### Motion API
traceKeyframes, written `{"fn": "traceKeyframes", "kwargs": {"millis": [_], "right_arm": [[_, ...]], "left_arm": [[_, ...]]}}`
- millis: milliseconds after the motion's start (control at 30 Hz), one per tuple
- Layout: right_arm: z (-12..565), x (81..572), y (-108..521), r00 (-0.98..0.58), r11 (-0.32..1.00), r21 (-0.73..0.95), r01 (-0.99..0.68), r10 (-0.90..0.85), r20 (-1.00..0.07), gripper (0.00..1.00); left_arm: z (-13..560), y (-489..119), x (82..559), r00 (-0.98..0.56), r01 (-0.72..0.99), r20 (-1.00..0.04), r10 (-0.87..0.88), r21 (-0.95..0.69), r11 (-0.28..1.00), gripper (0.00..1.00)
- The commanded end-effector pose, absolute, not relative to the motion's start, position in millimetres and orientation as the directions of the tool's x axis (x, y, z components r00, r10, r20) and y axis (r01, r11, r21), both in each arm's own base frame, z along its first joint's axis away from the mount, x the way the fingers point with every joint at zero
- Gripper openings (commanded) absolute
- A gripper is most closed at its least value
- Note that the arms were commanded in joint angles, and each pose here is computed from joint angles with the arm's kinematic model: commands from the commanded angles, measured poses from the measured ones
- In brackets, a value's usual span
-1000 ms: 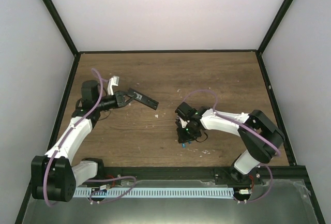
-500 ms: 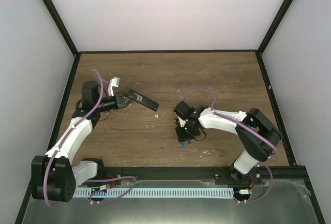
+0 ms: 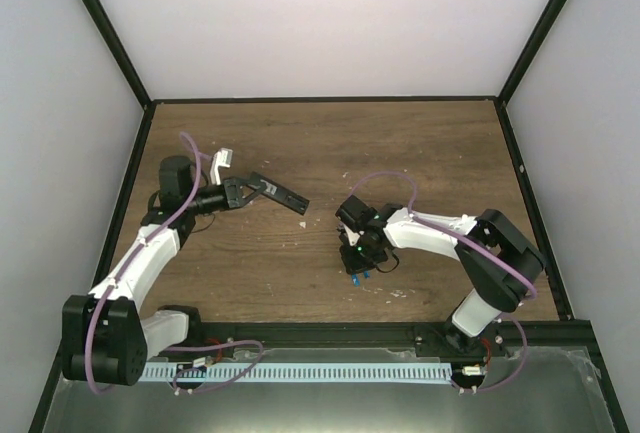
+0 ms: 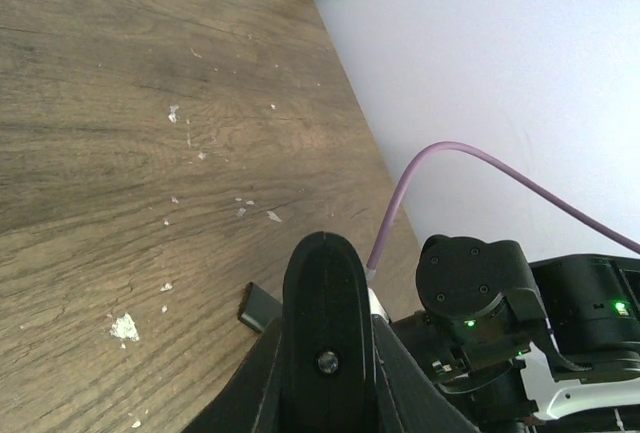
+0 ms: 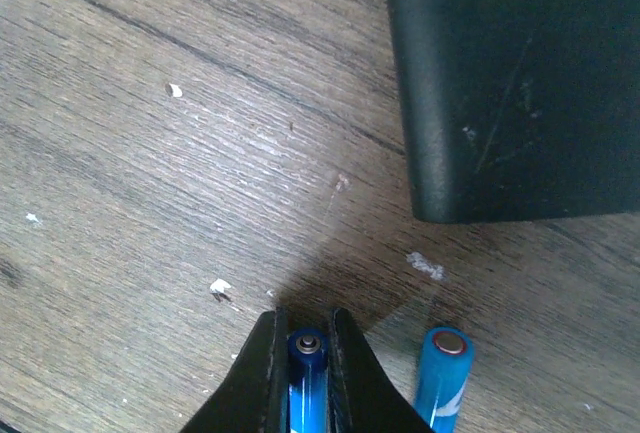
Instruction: Load the batteries into the remote control
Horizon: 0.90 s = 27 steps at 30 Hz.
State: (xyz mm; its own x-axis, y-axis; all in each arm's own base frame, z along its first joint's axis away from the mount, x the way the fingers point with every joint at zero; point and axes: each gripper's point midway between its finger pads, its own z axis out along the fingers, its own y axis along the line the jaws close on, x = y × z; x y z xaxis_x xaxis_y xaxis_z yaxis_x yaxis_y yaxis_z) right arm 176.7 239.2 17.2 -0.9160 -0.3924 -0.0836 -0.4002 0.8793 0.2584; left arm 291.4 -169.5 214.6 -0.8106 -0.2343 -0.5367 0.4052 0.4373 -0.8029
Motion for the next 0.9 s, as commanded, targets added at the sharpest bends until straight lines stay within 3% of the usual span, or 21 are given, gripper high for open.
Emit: {"fn": "traceKeyframes", "kwargs": {"millis": [0,367,667,867], "right_arm": [[24,180,239,-0.901,0.871,0.229,-0.434,-0.42,-0.109,0.04],[125,220,283,-0.77,0.744,0.3,-0.597,-0.427,-0.473,0.02],[246,234,312,-0.5,0.56,0.248,-0.79,-0.356,-0.789,0.02],[284,226,329,-0.326,0.408,0.166,-0.897,-0.359,-0.875,0.01]], "left_arm": [[220,-175,289,-0.811,0.435,-0.543,-0.217,-0.808,0.397,0.0],[207,-180,278,-0.859,0.405,-0.482,-0.174,-0.847,0.344,0.0],[214,-187,264,-0.871,0.441,-0.481,-0.103,-0.856,0.269,0.0],[222,-192,252,-0.893,0.438,-0.449,-0.037,-0.884,0.163,0.0]]}}
